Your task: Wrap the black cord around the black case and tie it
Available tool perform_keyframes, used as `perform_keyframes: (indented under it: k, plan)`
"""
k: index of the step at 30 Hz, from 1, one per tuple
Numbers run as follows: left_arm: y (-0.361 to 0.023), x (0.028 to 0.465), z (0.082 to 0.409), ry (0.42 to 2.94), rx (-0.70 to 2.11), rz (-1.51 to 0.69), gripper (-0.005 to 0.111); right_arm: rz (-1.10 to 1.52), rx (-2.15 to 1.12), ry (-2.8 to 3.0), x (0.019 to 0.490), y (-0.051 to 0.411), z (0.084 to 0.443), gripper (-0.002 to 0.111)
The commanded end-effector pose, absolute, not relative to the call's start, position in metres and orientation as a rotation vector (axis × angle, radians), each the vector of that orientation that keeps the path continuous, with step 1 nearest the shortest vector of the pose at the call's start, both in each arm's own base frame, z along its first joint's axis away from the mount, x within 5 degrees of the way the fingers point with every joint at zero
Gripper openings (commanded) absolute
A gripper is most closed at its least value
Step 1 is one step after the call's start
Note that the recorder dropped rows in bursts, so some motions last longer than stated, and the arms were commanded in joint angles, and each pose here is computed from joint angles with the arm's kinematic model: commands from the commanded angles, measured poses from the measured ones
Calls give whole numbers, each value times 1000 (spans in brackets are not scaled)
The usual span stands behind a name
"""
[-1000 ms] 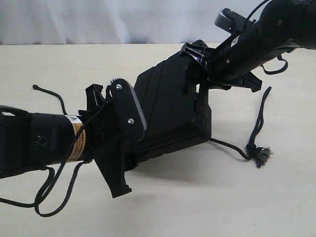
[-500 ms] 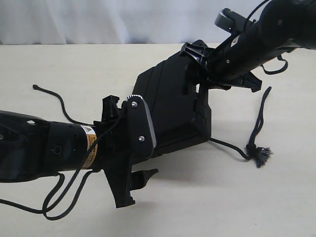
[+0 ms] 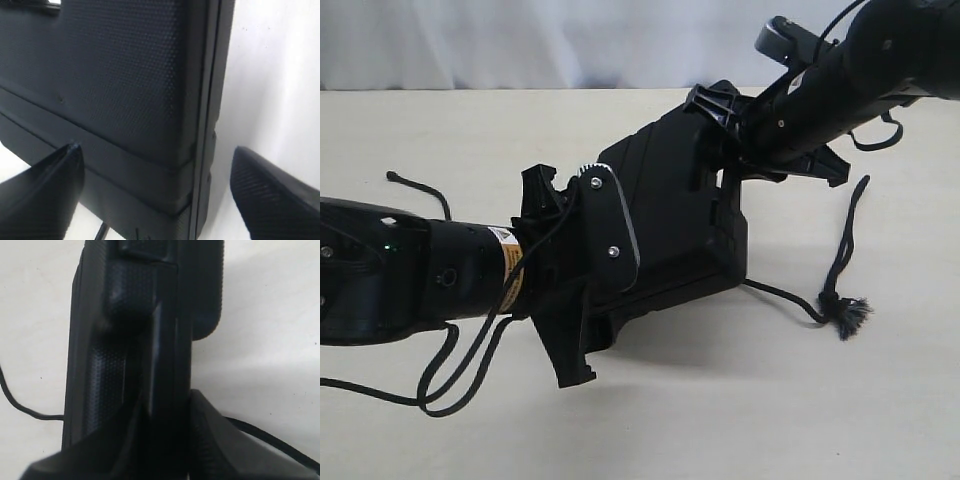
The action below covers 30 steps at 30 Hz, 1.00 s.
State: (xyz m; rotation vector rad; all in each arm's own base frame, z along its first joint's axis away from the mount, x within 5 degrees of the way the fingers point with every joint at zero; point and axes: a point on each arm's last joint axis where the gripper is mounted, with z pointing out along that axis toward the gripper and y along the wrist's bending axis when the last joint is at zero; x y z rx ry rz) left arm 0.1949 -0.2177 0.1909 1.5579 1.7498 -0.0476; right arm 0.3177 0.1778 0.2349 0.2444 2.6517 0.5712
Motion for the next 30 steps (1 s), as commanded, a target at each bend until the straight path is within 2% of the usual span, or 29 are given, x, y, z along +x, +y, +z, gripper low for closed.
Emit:
perform_keyframes:
  k: [1, 8, 19, 24, 30]
  plan:
    - [-215, 197, 192, 1776, 1551, 8, 75, 652, 296, 2546, 323, 178, 253, 4]
    - [-216, 197, 192, 1794, 1525, -26, 75, 652, 296, 2546, 323, 178, 253, 4]
    - [-234, 162, 189, 1710, 1703, 171, 75, 649, 294, 2547, 323, 178, 252, 4]
    - [-232, 164, 191, 1809, 1522, 212, 75, 649, 294, 2547, 323, 178, 252, 4]
    - [-239, 173, 184, 1776, 1429, 223, 75, 646, 290, 2553, 323, 178, 252, 4]
